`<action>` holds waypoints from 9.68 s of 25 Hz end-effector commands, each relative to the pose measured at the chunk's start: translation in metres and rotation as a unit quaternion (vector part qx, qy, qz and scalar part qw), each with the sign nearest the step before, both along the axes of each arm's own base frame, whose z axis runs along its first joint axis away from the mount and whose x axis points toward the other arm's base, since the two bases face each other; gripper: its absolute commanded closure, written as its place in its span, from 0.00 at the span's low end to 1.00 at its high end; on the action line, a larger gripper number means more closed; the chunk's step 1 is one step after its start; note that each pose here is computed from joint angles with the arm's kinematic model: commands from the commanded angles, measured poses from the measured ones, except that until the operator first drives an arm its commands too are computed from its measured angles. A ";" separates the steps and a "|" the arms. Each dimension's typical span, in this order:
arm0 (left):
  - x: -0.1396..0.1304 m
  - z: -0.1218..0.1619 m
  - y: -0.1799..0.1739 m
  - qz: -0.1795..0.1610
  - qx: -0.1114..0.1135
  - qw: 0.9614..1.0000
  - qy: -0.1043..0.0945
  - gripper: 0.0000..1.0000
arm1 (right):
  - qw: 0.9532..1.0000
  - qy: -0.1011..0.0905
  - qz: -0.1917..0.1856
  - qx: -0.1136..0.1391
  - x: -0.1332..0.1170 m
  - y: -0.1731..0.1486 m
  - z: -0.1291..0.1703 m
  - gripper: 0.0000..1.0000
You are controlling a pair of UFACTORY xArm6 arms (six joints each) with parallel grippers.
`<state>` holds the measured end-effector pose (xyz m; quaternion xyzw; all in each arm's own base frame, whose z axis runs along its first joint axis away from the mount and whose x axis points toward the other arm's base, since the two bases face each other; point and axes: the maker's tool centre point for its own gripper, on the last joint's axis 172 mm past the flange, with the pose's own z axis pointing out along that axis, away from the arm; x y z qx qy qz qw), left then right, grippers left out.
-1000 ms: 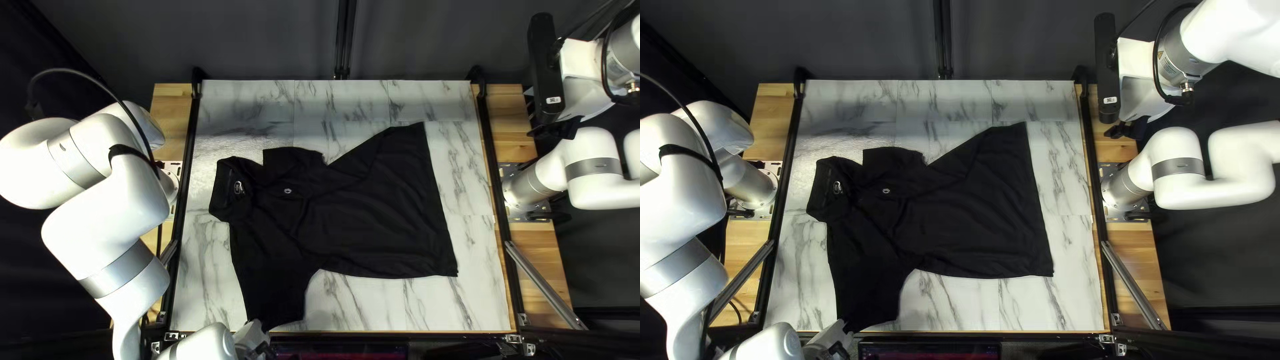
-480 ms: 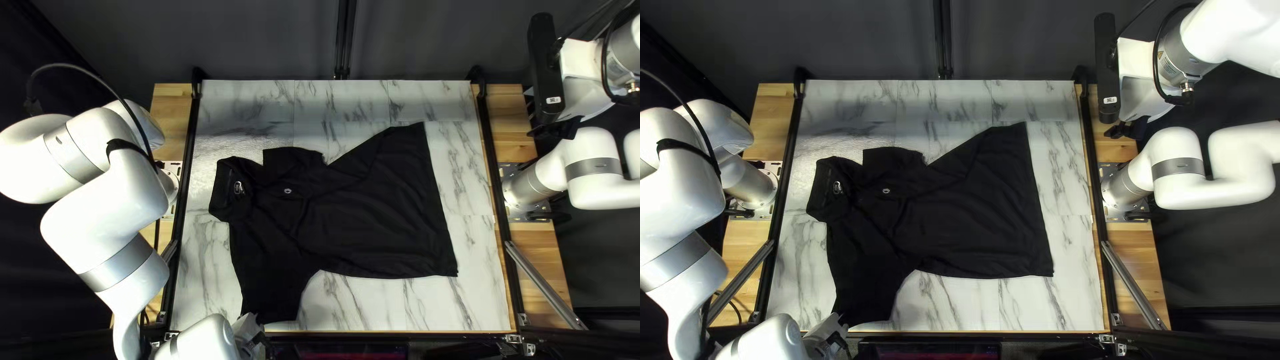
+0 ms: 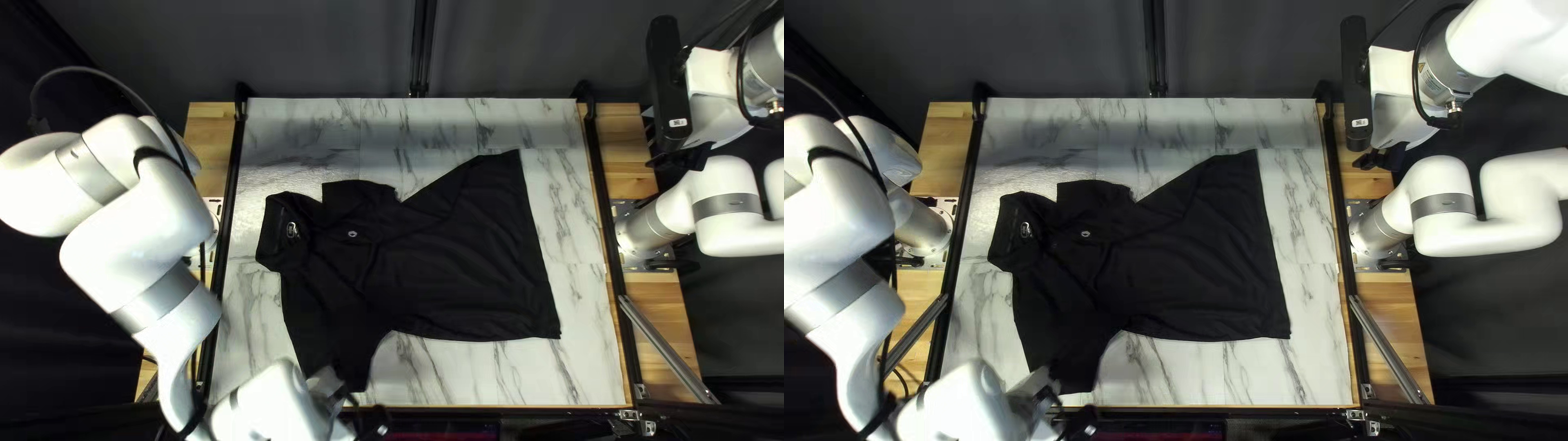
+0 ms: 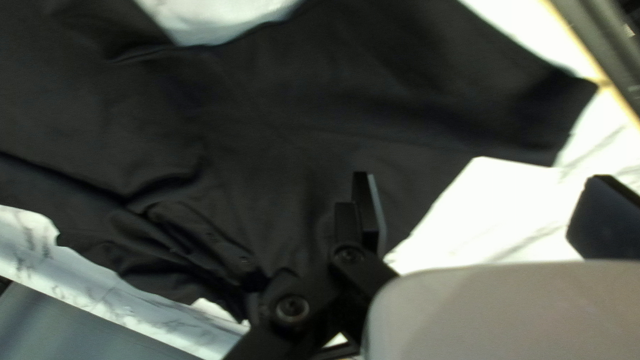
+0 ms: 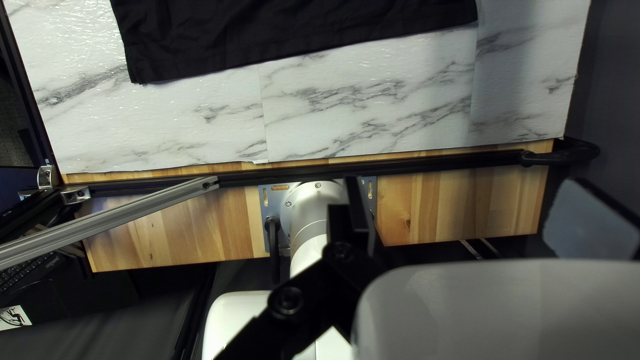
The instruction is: Fold t-shirt
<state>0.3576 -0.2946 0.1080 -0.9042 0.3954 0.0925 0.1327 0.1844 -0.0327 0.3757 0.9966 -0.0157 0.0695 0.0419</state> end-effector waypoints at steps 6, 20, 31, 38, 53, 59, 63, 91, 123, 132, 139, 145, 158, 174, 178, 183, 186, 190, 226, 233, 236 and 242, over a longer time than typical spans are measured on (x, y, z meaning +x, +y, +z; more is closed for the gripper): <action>0.037 -0.002 0.158 0.005 -0.020 1.000 -0.006 0.00 | 1.000 0.000 0.000 0.000 0.000 0.000 0.000 0.00; 0.020 0.016 0.288 0.135 -0.100 0.986 -0.016 0.00 | 1.000 0.000 0.000 0.000 0.000 0.000 0.000 0.00; -0.013 -0.010 0.308 0.228 -0.009 0.974 0.007 0.00 | 1.000 0.000 0.000 0.000 0.000 0.000 0.000 0.00; -0.034 -0.049 0.338 0.290 0.005 0.957 0.012 0.00 | 1.000 0.000 0.000 0.000 0.000 0.000 0.000 0.00; -0.040 -0.067 0.340 0.310 -0.015 0.950 0.023 1.00 | 1.000 0.000 0.000 0.000 0.000 0.000 0.000 0.00; -0.039 -0.040 0.364 0.314 -0.004 0.949 0.022 1.00 | 1.000 0.000 0.000 0.000 0.000 0.000 0.000 0.00; -0.042 -0.021 0.388 0.318 0.006 0.948 0.020 1.00 | 1.000 0.000 0.000 0.000 0.000 0.000 0.000 0.00; -0.051 0.036 0.500 0.339 0.019 0.941 -0.002 1.00 | 1.000 0.000 0.000 0.000 0.000 0.000 0.000 0.00; -0.021 0.068 0.210 0.322 -0.007 0.946 -0.048 0.00 | 1.000 0.000 0.000 0.000 0.000 0.000 0.000 0.00; -0.014 0.051 0.173 0.331 -0.025 0.942 -0.050 0.00 | 1.000 0.000 0.000 0.000 0.000 0.000 0.000 0.00; 0.003 0.036 0.074 0.389 -0.055 0.916 -0.082 0.00 | 1.000 0.000 0.000 0.000 0.000 0.000 0.000 0.00; 0.016 0.010 0.041 0.440 -0.091 0.888 -0.097 0.00 | 1.000 0.000 0.000 0.000 0.000 0.000 0.000 0.00; 0.047 -0.018 0.016 0.446 -0.114 0.879 -0.120 0.00 | 1.000 0.000 0.000 0.000 0.000 0.000 0.000 0.00; 0.056 -0.073 0.023 0.516 -0.106 0.836 -0.152 0.15 | 1.000 0.000 0.000 0.000 0.000 0.000 0.000 0.00; 0.054 -0.079 0.023 0.521 -0.087 0.835 -0.156 0.99 | 1.000 0.000 0.000 0.000 0.000 0.000 0.000 0.00; 0.049 -0.080 0.024 0.527 -0.073 0.832 -0.158 1.00 | 1.000 0.000 0.000 0.000 0.000 0.000 0.000 0.00; 0.048 -0.079 0.024 0.529 -0.069 0.831 -0.157 1.00 | 1.000 0.000 0.000 0.000 0.000 0.000 0.000 0.00; 0.045 -0.066 0.018 0.527 -0.066 0.832 -0.158 1.00 | 1.000 0.000 0.000 0.000 0.000 0.000 0.000 0.00; -0.025 -0.007 0.005 0.519 0.008 0.849 -0.097 0.97 | 1.000 0.000 0.000 0.000 0.000 0.000 0.000 0.00; -0.006 -0.007 0.014 0.511 0.006 0.855 -0.091 0.94 | 1.000 0.000 0.000 0.000 0.000 0.000 0.000 0.00; -0.001 0.001 0.010 0.505 0.006 0.858 -0.090 0.88 | 1.000 0.000 0.000 0.000 0.000 0.000 0.000 0.00; -0.009 0.002 -0.004 0.500 0.007 0.863 -0.078 0.93 | 1.000 0.000 0.000 0.000 0.000 0.000 0.000 0.00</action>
